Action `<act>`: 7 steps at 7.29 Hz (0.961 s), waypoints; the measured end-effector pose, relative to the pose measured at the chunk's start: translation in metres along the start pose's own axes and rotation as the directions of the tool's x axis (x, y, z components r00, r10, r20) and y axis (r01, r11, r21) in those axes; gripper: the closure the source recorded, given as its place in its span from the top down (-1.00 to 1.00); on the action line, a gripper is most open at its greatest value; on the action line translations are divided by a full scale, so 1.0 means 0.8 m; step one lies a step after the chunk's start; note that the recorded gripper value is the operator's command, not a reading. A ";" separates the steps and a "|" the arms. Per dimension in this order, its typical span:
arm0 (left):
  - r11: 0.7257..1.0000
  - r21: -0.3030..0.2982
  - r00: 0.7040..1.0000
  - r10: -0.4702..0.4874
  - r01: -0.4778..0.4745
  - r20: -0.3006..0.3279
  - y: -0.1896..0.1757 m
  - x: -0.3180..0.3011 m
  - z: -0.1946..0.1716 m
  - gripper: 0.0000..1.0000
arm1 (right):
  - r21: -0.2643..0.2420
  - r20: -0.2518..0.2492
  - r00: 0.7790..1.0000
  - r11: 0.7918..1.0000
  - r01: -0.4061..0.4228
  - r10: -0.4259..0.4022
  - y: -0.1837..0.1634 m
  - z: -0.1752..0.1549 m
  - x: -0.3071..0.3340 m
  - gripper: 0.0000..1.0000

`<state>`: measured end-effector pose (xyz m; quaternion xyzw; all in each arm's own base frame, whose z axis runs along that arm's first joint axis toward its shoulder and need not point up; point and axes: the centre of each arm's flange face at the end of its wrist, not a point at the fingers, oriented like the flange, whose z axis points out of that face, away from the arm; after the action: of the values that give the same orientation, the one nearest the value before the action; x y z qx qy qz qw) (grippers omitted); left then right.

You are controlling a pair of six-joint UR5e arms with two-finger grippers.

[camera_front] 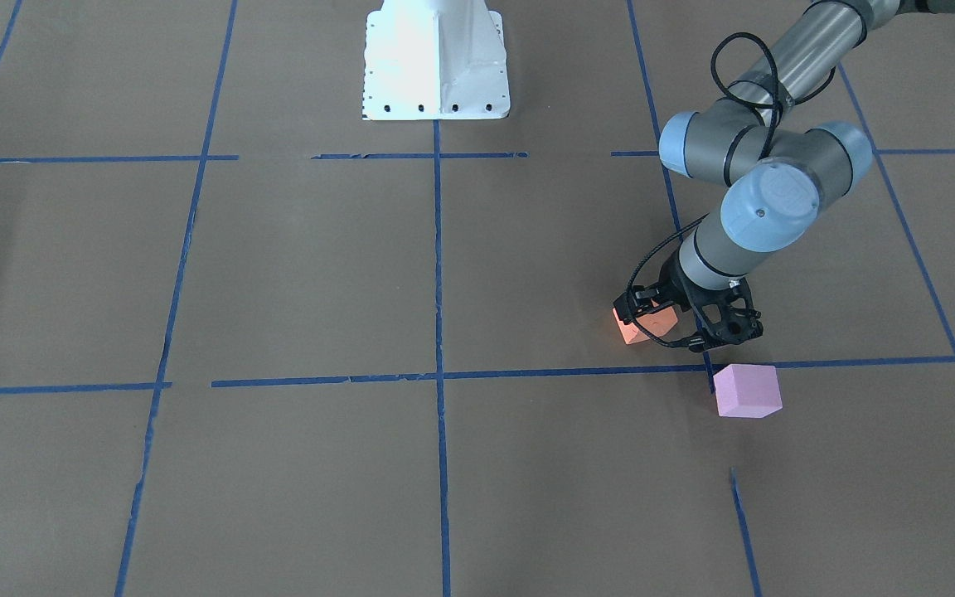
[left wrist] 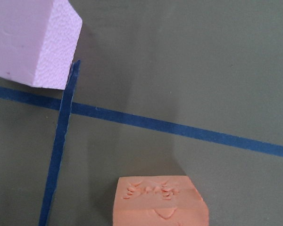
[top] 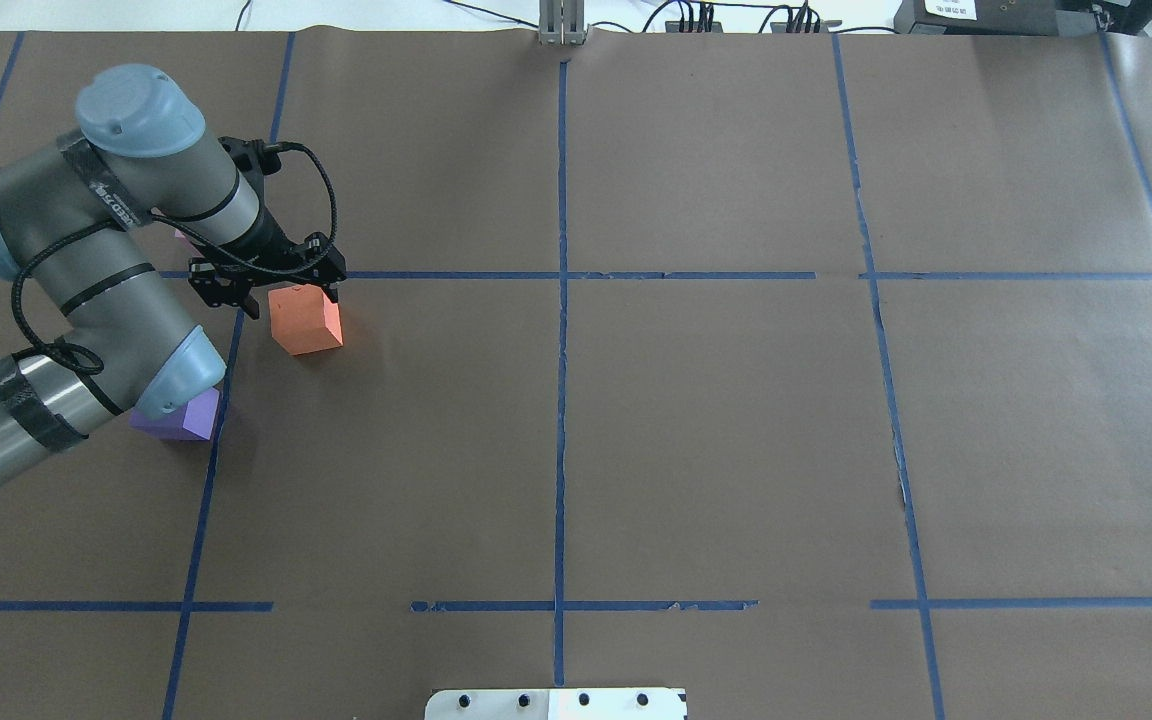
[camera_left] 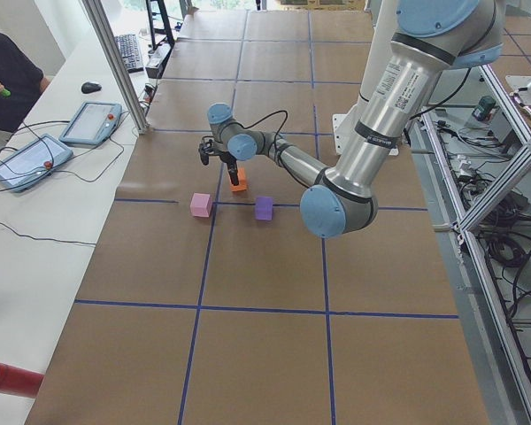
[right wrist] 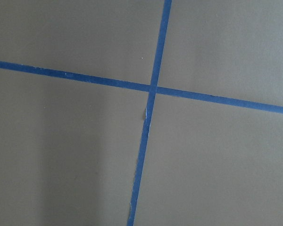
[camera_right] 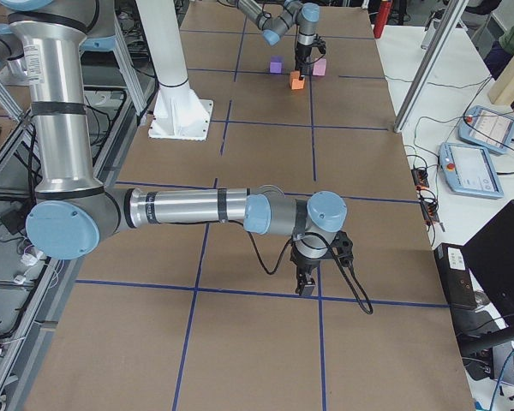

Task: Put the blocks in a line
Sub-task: 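Close the left gripper on the orange cube and lift it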

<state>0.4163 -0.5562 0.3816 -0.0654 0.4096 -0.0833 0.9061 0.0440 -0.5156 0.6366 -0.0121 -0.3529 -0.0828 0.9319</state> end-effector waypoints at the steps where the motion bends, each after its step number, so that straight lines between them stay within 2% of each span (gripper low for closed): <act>1: 1.000 -0.002 1.000 0.003 -0.003 0.001 0.000 0.001 0.008 0.86 | 0.000 0.000 1.000 1.000 0.000 0.000 0.000 0.000 0.000 1.00; 3: 1.000 -0.011 1.000 0.009 -0.009 0.005 0.005 0.003 0.021 0.65 | 0.000 0.000 1.000 1.000 0.000 0.000 0.000 0.000 0.000 1.00; 6: 1.000 -0.018 1.000 0.015 -0.015 0.007 0.009 0.005 0.028 -0.11 | 0.000 0.000 1.000 1.000 0.000 0.000 0.000 0.000 0.000 1.00; 7: 1.000 -0.018 1.000 0.015 -0.014 0.008 0.009 0.005 0.027 -0.19 | 0.000 0.000 1.000 1.000 0.000 0.000 0.000 0.000 0.000 1.00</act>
<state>0.4362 -0.5486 0.3918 -0.0707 0.4071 -0.0729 0.9077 0.0440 -0.5154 0.6368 -0.0122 -0.3529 -0.0828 0.9319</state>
